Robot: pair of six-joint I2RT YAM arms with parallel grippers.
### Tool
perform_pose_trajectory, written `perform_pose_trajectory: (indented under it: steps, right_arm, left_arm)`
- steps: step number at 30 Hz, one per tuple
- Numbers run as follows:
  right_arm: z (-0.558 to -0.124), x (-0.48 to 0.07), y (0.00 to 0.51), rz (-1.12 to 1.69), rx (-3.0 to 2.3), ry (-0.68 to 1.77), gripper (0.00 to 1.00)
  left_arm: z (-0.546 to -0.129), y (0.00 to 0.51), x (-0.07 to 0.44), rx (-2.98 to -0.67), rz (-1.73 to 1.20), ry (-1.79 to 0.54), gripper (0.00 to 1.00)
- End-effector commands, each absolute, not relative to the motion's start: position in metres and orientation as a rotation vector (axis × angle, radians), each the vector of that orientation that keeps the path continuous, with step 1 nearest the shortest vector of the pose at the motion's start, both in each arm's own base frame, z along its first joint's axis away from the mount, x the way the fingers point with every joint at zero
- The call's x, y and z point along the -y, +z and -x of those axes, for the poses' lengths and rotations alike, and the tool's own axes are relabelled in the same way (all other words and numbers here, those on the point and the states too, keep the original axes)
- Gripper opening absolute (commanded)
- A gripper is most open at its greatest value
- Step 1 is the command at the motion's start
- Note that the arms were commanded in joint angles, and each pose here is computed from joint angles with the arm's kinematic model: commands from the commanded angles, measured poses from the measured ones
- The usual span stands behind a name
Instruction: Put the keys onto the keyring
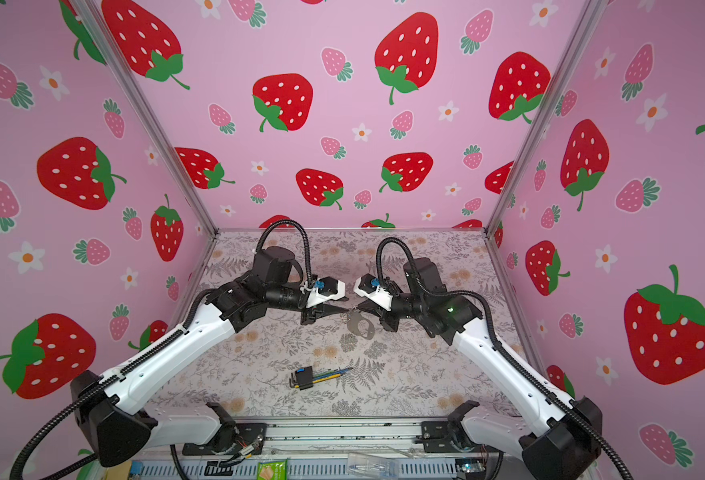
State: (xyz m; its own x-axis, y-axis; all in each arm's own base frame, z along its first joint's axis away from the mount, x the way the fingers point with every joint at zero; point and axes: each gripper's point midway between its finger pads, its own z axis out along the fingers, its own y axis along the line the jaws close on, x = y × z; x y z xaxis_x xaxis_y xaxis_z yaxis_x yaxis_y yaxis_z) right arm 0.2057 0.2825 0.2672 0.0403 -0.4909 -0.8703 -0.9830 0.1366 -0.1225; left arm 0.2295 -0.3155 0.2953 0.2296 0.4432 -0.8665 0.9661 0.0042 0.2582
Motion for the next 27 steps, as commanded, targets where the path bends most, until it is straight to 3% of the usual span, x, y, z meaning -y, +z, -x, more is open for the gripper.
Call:
perform_pose_trajectory:
  steps: [1,11,22,27]
  right_arm:
    - [-0.207,-0.285,0.274,1.459,-1.552,0.757,0.00]
    - [-0.208,-0.286,0.272,1.459,-1.558,0.762,0.00]
    - [-0.208,-0.287,0.272,1.459,-1.556,0.764,0.00]
    - [-0.208,-0.287,0.272,1.462,-1.552,0.764,0.00]
  left_arm:
    - [-0.227,0.298,0.320,-1.383,-1.553,-0.771,0.30]
    - [-0.233,0.285,0.327,-1.450,-1.535,-0.747,0.30]
    - [-0.242,0.282,0.329,-1.481,-1.539,-0.706,0.20]
    - [-0.242,0.284,0.330,-1.469,-1.539,-0.705,0.11]
